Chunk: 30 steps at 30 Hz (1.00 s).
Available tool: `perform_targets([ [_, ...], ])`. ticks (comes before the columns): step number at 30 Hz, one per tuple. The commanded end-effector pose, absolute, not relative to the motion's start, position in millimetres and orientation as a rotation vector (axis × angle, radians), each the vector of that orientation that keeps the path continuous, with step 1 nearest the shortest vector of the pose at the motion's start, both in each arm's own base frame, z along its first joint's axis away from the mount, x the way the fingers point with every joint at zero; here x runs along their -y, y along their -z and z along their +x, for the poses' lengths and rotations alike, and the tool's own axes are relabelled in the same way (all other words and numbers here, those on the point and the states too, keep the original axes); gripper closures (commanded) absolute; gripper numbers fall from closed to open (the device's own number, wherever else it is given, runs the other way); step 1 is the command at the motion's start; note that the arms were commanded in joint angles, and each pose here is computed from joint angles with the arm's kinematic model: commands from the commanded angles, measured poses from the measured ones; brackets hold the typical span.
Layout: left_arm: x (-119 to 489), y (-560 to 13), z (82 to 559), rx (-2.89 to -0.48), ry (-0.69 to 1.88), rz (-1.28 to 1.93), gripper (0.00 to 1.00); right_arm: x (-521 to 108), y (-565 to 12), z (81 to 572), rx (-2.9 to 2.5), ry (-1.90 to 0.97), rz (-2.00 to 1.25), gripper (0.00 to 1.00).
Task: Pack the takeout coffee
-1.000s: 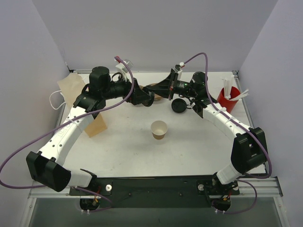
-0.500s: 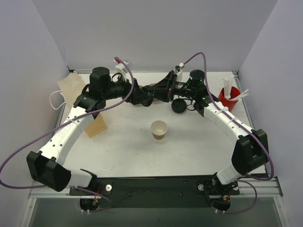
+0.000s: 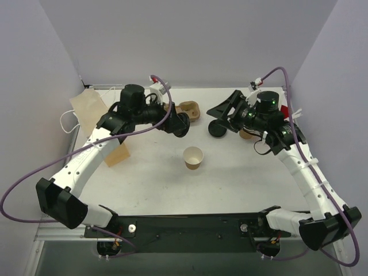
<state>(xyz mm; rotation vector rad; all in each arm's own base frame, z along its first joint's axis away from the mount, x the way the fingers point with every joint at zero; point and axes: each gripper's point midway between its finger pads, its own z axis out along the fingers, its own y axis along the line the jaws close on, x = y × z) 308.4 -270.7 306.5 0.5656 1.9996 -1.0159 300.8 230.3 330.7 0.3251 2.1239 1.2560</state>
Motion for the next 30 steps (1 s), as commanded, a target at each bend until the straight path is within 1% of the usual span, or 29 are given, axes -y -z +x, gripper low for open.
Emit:
perform_targets([
  [1,292,-297,300,-2.073,0.919,0.657,0.40,-176,-323,301,-2.104,-0.881,0.354,0.41],
  [2,290,-286,300,-2.118,0.853,0.662,0.40,-171,-324,299,-2.096,-0.855,0.353,0.40],
  [4,309,-278,294,-2.152,0.818,0.720,0.40,-159,-316,296,-2.114,-0.774,0.351,0.40],
  [5,311,-268,290,-2.194,0.785,0.739,0.40,-155,-316,294,-2.110,-0.752,0.353,0.40],
  [6,315,-262,297,-2.215,0.743,0.735,0.41,-151,-312,293,-2.120,-0.727,0.352,0.40],
  [8,324,-251,289,-2.260,0.699,0.773,0.41,-143,-308,290,-2.117,-0.694,0.360,0.40],
  [9,326,-237,295,-2.300,0.630,0.773,0.41,-141,-304,289,-2.125,-0.680,0.362,0.40],
  [10,332,-240,297,-2.295,0.602,0.783,0.41,-139,-300,288,-2.134,-0.662,0.358,0.40],
  [11,336,-223,290,-2.346,0.555,0.831,0.41,-136,-298,288,-2.135,-0.652,0.358,0.39],
  [16,342,-204,294,-2.392,0.374,0.857,0.43,-131,-283,286,-2.174,-0.621,0.355,0.39],
  [20,340,-190,293,-2.426,0.282,0.882,0.43,-132,-276,286,-2.194,-0.617,0.336,0.39],
  [30,340,-173,288,-2.457,0.215,0.922,0.43,-134,-270,286,-2.214,-0.621,0.327,0.39],
])
